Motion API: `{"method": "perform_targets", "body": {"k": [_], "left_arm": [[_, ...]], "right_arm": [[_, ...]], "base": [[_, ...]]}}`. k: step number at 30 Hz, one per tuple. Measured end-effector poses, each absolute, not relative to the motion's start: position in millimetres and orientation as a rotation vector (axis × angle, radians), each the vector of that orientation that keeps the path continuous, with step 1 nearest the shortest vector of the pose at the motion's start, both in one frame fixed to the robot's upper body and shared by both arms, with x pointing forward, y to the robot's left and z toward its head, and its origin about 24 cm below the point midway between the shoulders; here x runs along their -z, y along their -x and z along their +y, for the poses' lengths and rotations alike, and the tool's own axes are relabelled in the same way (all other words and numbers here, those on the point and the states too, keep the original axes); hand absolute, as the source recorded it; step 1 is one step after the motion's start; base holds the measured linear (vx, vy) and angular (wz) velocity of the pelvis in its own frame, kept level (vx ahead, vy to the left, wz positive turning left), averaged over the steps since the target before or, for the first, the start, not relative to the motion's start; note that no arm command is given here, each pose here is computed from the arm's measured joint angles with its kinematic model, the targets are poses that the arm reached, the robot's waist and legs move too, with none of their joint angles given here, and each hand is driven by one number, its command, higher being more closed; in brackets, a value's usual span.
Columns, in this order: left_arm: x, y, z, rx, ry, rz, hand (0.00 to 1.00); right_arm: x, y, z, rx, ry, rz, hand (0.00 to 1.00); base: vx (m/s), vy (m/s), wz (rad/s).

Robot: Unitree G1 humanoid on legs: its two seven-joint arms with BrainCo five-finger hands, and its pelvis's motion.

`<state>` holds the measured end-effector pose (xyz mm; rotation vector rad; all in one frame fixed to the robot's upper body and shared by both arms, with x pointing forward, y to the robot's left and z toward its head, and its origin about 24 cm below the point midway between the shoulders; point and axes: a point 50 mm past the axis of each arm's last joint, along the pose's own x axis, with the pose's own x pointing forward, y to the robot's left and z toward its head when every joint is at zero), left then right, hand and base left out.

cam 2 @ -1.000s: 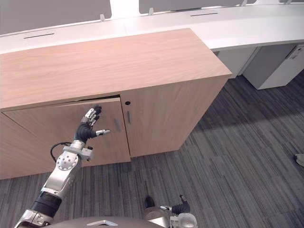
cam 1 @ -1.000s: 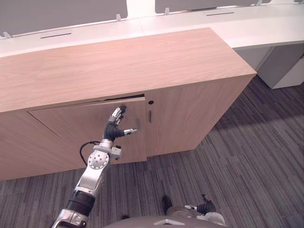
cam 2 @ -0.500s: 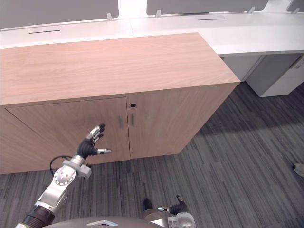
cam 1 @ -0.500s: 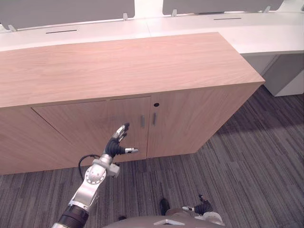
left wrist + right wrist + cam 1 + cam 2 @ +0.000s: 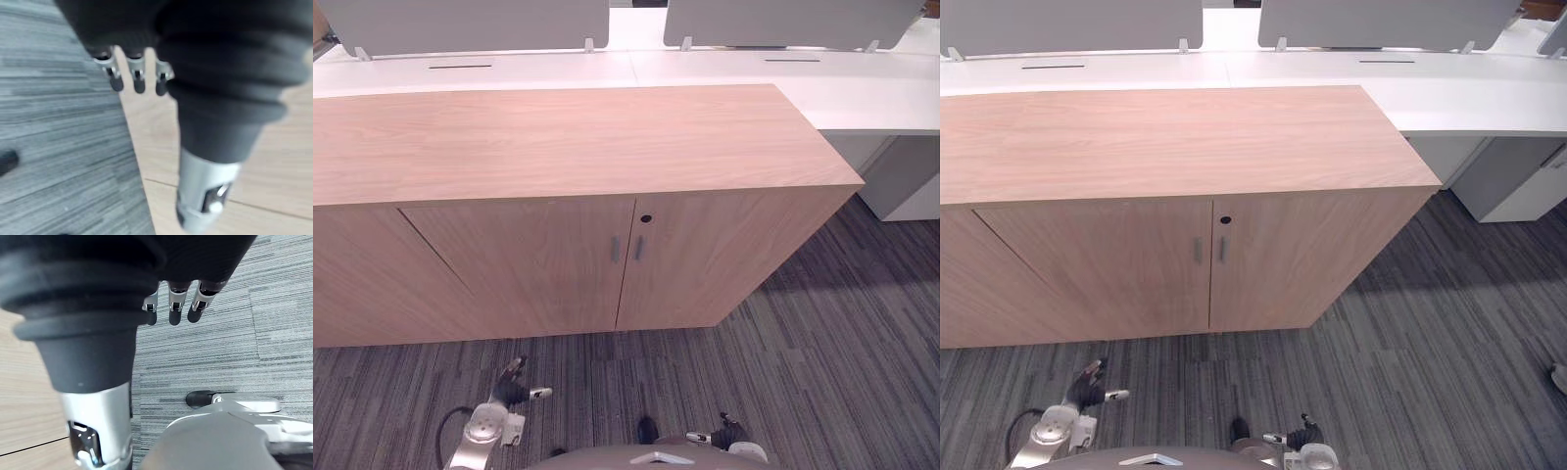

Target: Walk over to the cabinet, pick up the folder, carry it to the office cabinet, place the folder inside the office cabinet, then close the office cabinet door

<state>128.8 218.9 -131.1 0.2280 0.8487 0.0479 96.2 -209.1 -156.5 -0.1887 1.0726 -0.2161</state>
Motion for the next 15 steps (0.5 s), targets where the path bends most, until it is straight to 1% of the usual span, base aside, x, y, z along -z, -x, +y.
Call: {"method": "perform_targets", "body": {"k": [2, 5, 15], "left_arm": [[140, -115, 225, -0.092, -0.237, 0.920, 0.00], [145, -105, 227, -0.123, -0.240, 0.971, 0.00], [158, -82, 218, -0.164, -0.185, 1.086, 0.00]], "right_arm": [[158, -97, -208, 0.218, 0.183, 1.093, 0.00], [158, -100, -208, 0.234, 0.169, 1.087, 0.00], [158, -101, -210, 0.259, 0.145, 1.091, 0.00]], "base": [[0.00, 0.000, 0.00], [0.00, 0.000, 0.00], [-0.01, 0.000, 0.00]]}}
